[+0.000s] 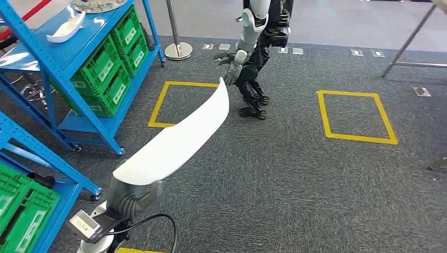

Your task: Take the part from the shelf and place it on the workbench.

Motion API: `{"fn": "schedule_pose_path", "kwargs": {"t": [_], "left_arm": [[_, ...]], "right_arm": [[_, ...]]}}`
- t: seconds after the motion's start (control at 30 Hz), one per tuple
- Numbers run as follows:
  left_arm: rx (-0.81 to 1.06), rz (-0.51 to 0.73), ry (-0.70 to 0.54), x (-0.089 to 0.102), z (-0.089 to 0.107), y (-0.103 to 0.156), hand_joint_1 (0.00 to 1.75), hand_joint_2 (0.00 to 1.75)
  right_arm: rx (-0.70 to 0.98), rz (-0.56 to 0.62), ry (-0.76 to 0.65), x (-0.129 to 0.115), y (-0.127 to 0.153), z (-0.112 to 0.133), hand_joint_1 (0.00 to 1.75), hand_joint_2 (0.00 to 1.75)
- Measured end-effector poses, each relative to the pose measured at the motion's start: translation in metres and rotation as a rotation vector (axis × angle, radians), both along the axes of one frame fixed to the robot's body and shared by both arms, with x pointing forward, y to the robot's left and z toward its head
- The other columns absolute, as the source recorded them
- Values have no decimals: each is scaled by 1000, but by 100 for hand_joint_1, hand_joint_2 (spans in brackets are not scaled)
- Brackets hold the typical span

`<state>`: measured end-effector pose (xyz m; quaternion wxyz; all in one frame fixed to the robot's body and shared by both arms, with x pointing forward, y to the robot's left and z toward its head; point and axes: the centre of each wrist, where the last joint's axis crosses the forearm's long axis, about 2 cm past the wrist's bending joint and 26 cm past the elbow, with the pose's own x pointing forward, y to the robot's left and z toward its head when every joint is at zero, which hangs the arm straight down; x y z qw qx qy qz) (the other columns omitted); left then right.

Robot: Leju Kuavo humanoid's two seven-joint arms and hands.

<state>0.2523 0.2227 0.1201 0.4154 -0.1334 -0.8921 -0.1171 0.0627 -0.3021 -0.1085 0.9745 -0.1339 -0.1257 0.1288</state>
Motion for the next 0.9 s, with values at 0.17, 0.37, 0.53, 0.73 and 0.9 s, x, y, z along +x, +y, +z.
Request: {"fn": "schedule_pose_path", "kwargs": {"t": [0.17,0.37,0.53,0.73,0.9], "left_arm": [[0,0,2,0,-1,1,175,175],[-5,1,-10,2,3,0,175,175],[-7,4,-16,3,4,0,175,175],[-5,12,-8,-6,1,2,175,175],[-3,6,-14,-4,4,2,175,175]], "right_arm": [[-10,-13,-23,-1,0,0,0,175],[-8,-10,-23,-3,1,0,0,175],[-3,-2,-21,0,4,0,0,175],[-1,-2,-10,-2,5,0,0,175],[-2,-9,-2,-5,4,-1,0,175]]}}
